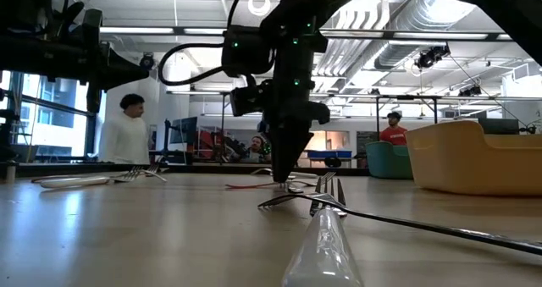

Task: Sort silverware by color (type)
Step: Put the orange fork into the green bin

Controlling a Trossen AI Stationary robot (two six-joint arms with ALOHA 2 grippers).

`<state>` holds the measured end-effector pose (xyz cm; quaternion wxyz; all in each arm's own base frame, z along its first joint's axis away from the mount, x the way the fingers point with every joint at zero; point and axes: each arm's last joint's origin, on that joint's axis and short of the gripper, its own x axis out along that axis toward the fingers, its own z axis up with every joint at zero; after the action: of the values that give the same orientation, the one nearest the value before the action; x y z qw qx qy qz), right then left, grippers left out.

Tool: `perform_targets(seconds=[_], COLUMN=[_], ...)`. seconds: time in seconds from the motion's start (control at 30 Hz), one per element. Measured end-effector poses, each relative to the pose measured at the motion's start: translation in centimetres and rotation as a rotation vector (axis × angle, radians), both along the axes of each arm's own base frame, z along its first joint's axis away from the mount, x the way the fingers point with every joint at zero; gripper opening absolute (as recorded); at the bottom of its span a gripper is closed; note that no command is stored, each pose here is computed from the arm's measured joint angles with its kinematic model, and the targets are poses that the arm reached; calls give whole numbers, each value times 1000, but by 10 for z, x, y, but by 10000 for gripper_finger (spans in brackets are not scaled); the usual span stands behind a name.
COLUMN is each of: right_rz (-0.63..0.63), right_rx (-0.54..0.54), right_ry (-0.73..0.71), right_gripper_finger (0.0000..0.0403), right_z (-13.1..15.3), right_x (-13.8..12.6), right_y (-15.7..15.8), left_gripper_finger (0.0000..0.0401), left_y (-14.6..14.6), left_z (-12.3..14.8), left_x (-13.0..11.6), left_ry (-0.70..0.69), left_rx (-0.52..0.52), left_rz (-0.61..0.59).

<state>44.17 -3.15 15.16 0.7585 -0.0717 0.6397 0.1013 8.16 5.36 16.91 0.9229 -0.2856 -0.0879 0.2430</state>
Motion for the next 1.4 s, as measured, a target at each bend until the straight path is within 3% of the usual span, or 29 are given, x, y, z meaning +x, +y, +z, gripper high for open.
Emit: perform_targets(seconds=[0.2, 0.57, 0.83, 1.0, 1.2, 1.4], right_rz=[2, -25, -82, -120, -151, -253], right_rx=[15, 30, 62, 74, 101, 165], right_ry=[-15, -2, 7, 25, 44, 0], right_gripper_finger=[29, 64, 6, 9, 2, 0], right_z=[-6, -12, -13, -14, -2, 33], right_x=[0, 1, 1, 0, -7, -15], right_y=[1, 0, 0, 0, 2, 0], left_gripper_finger=[0, 0, 0, 0, 0, 0], left_y=[0, 0, 0, 0, 0, -1], left_z=[0, 0, 0, 0, 0, 1], left_x=[0, 0, 0, 0, 0, 1], left_ry=[0, -5, -5, -6, -6, -10], left_rx=[0, -7, -7, -6, -6, -1], left_rz=[0, -4, -11, -11, -11, -50])
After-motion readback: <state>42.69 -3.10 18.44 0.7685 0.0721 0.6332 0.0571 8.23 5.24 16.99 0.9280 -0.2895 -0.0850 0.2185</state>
